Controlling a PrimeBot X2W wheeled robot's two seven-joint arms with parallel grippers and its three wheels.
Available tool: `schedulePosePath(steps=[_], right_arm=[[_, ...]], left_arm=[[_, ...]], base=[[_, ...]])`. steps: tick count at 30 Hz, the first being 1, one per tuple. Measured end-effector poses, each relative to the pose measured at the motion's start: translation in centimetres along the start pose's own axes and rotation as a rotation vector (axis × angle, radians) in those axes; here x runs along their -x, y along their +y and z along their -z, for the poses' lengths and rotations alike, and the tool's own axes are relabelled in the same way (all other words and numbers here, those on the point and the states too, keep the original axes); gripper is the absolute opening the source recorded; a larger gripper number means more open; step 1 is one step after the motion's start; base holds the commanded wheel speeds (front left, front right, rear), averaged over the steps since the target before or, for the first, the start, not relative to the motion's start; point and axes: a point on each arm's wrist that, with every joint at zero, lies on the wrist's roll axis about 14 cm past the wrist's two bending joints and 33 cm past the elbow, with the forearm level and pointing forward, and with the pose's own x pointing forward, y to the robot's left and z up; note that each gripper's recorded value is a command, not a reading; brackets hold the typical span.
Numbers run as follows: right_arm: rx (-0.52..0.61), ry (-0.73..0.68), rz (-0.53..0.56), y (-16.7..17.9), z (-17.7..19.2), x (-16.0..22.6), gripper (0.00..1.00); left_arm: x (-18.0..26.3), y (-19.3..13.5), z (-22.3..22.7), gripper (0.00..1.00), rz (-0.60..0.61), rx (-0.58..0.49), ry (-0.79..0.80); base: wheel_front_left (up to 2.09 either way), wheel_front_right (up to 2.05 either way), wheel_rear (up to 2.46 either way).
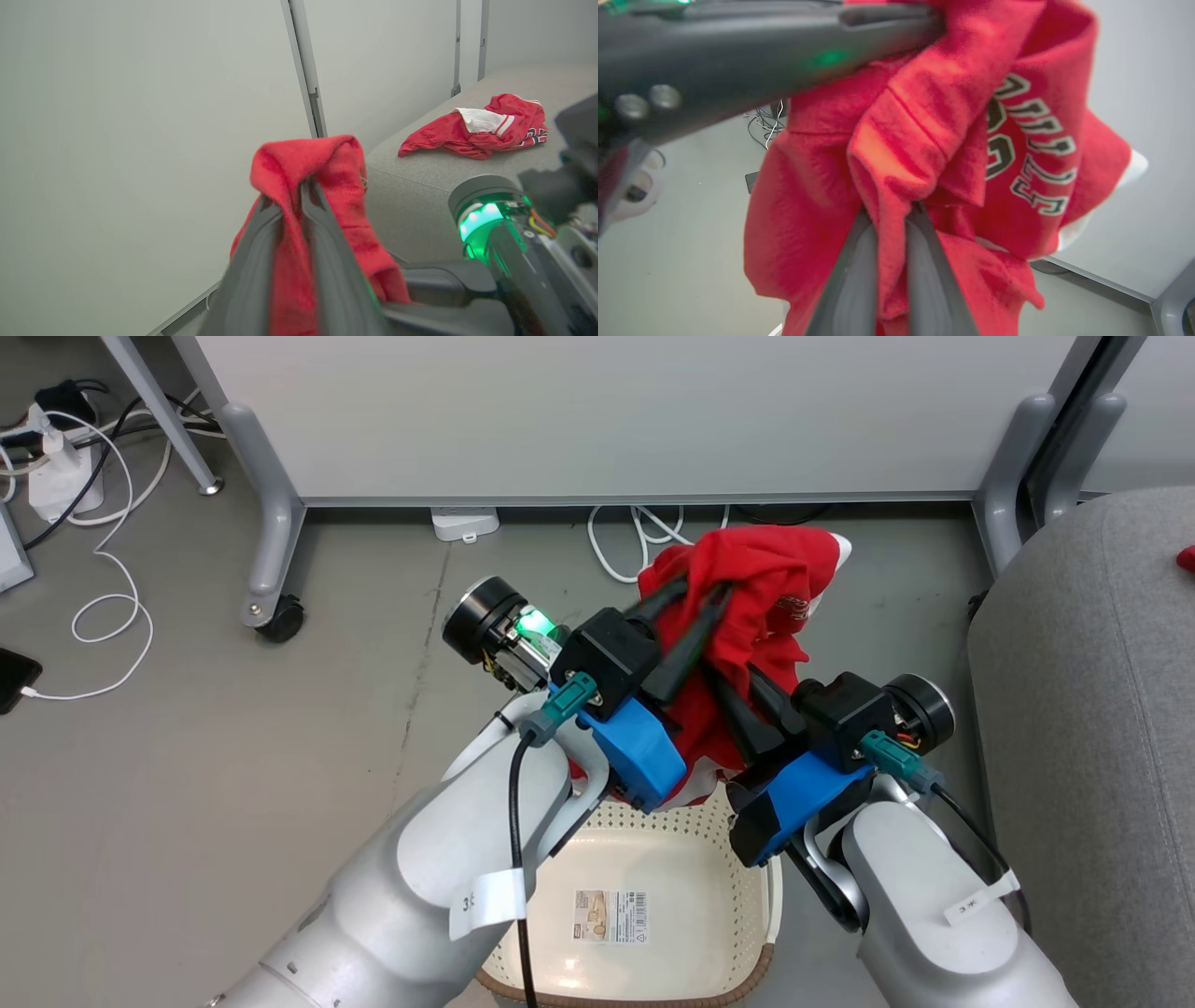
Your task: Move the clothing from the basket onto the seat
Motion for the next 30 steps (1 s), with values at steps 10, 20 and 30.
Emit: schedulePosePath(steps=[10, 20, 30], right_arm=[[-0.003, -0.007, 0.002, 0.0, -0.3, 0.1, 0.00], [-0.014, -0.012, 0.048, -1.4, -0.3, 0.7, 0.00], [0.004, -0.031, 0.210, -7.8, -0.4, 2.9, 0.00]], left_arm=[[0.1, 0.1, -0.1, 1.00, -0.009, -0.008, -0.001], [-0.4, -0.3, -0.2, 1.00, 0.005, -0.009, -0.014], [-2.6, -2.0, 0.8, 1.00, 0.075, 0.016, -0.024]], base=[[0.00, 0.00, 0.00], [0.00, 0.00, 0.00], [0.00, 0.00, 0.00]])
